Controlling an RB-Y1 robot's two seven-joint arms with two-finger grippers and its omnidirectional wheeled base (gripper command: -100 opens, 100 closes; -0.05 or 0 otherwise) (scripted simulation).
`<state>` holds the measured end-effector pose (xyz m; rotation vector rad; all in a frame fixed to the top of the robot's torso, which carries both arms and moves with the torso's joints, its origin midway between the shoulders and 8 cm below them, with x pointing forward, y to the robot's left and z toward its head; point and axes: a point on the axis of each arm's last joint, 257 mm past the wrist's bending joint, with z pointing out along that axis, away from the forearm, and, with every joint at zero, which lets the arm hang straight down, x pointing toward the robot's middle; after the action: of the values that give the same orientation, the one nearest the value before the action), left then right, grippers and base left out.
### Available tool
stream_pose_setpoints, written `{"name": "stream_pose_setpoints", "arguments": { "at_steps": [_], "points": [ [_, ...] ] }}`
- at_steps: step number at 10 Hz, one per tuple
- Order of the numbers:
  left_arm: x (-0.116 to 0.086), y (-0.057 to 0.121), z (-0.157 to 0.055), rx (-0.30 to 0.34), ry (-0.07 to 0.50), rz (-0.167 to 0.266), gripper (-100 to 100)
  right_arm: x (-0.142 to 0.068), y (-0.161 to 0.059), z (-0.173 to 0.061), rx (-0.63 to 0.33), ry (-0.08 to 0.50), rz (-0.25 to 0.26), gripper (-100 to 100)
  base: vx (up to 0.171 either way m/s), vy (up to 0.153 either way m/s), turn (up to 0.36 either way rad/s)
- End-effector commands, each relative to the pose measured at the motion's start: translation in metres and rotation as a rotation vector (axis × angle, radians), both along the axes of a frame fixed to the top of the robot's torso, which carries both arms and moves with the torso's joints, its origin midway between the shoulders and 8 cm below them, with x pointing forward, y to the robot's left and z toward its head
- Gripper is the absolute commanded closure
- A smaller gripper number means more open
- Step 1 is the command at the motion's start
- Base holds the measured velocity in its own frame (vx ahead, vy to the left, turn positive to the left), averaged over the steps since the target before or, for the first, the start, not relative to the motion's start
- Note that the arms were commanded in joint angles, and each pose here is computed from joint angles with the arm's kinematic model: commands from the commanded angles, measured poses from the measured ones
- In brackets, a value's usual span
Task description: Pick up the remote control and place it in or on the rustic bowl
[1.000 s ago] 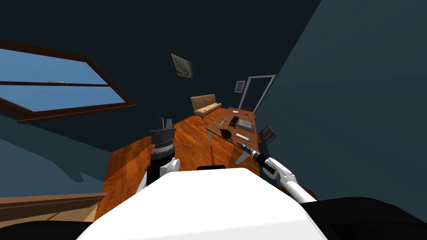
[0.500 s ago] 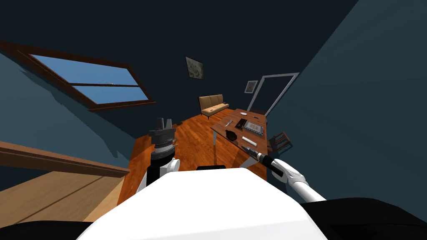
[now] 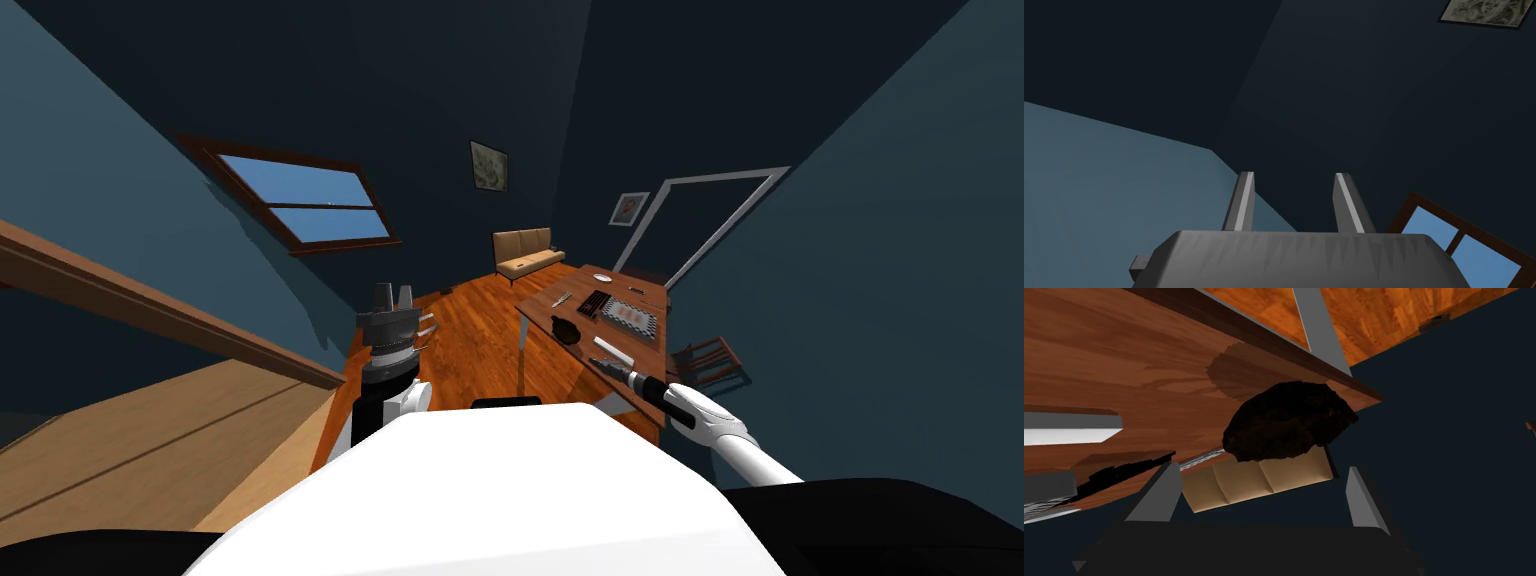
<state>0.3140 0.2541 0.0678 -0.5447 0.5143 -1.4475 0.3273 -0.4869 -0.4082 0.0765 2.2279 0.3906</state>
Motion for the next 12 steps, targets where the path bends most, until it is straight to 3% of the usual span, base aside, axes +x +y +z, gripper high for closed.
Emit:
{"name": "stream_pose_setpoints", "arguments": {
  "at_steps": [1, 3, 4, 6, 7, 9, 10, 12],
  "points": [
    [0.0, 0.0, 0.0, 0.0, 0.0, 0.0, 0, -0.017, -0.026, -0.008, -0.061, 0.056, 0.008, -100, 0.001, -0.038, 0.368],
    [0.0, 0.0, 0.0, 0.0, 0.0, 0.0, 0, -0.025, -0.036, -0.013, -0.069, 0.076, -0.014, -100, 0.003, -0.032, 0.081],
    [0.0, 0.0, 0.0, 0.0, 0.0, 0.0, 0, -0.035, -0.05, -0.016, -0.112, 0.113, 0.006, -100, 0.007, -0.029, 0.308],
    [0.0, 0.0, 0.0, 0.0, 0.0, 0.0, 0, -0.045, -0.062, -0.022, -0.12, 0.136, -0.02, -100, 0.006, -0.03, 0.126],
    [0.0, 0.0, 0.0, 0.0, 0.0, 0.0, 0, -0.053, -0.072, -0.023, -0.157, 0.17, 0.004, -100, -0.007, -0.031, 0.318],
    [0.0, 0.0, 0.0, 0.0, 0.0, 0.0, 0, -0.066, -0.087, -0.029, -0.166, 0.197, -0.028, -100, 0.005, -0.039, 0.116],
    [0.0, 0.0, 0.0, 0.0, 0.0, 0.0, 0, -0.083, -0.104, -0.033, -0.202, 0.248, -0.025, -100, 0.008, -0.027, 0.352],
    [0.0, 0.0, 0.0, 0.0, 0.0, 0.0, 0, -0.089, -0.109, -0.035, -0.206, 0.259, -0.038, -100, 0.007, -0.036, 0.067]
  ]
}}
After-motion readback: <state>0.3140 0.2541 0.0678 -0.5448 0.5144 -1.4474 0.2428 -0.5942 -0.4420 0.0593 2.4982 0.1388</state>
